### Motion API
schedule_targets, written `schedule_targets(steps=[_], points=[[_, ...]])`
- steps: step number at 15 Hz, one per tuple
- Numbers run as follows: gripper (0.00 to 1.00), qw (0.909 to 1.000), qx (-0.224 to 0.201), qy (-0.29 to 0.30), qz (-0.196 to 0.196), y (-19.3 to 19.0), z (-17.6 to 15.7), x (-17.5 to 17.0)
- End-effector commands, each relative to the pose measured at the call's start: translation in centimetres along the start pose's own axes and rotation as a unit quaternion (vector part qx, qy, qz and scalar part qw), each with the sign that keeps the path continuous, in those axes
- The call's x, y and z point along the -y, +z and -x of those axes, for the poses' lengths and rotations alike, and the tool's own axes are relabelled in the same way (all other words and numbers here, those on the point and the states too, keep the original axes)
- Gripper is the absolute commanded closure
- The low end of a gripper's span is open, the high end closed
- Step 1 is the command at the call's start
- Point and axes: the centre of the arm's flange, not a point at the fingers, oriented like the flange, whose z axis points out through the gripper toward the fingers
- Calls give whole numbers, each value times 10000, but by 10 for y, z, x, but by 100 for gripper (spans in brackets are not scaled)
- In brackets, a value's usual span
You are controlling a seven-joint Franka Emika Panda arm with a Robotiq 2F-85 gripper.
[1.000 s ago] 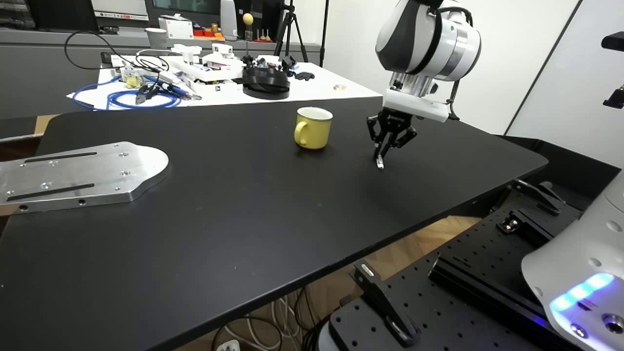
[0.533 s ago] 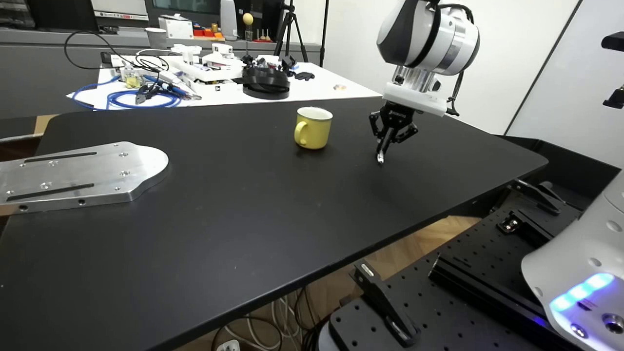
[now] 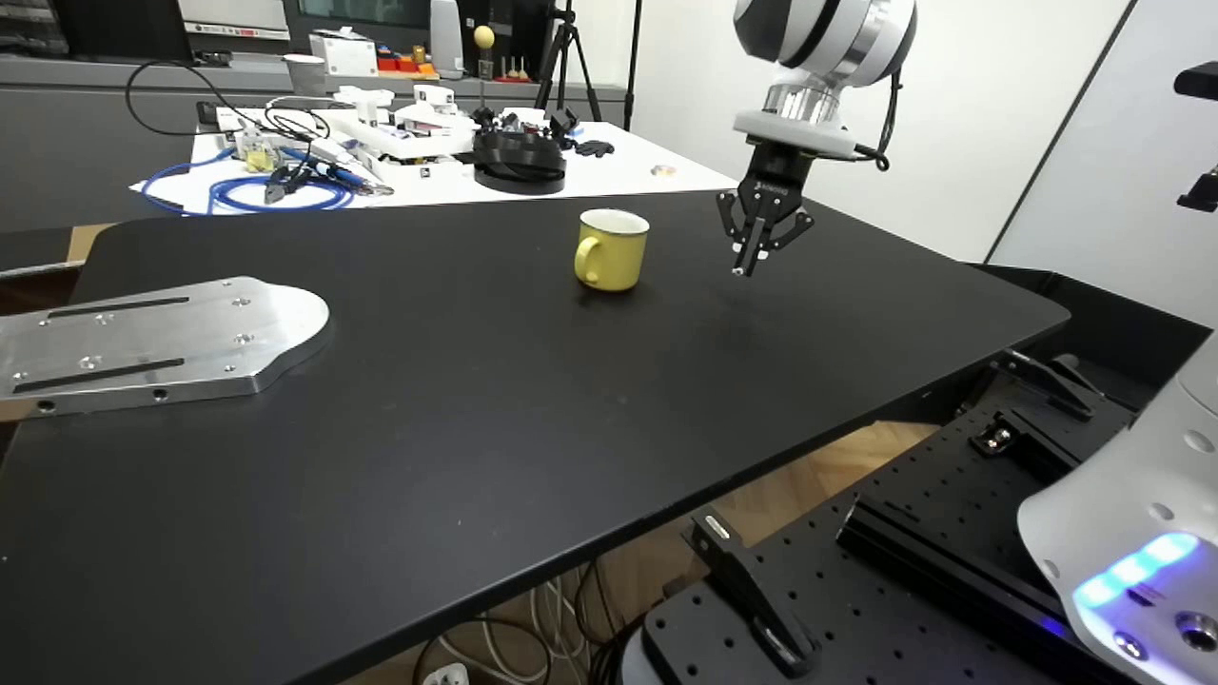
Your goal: Put the pen in the cup
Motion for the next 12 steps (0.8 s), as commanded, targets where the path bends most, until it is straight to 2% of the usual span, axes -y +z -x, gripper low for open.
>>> schedule_targets(steps=[1, 5, 12], points=[[97, 9965, 628, 550, -88, -28, -19, 21], [97, 9869, 1267, 973, -237, -47, -27, 38], [97, 9739, 1779, 1282, -586, -63, -22, 79]])
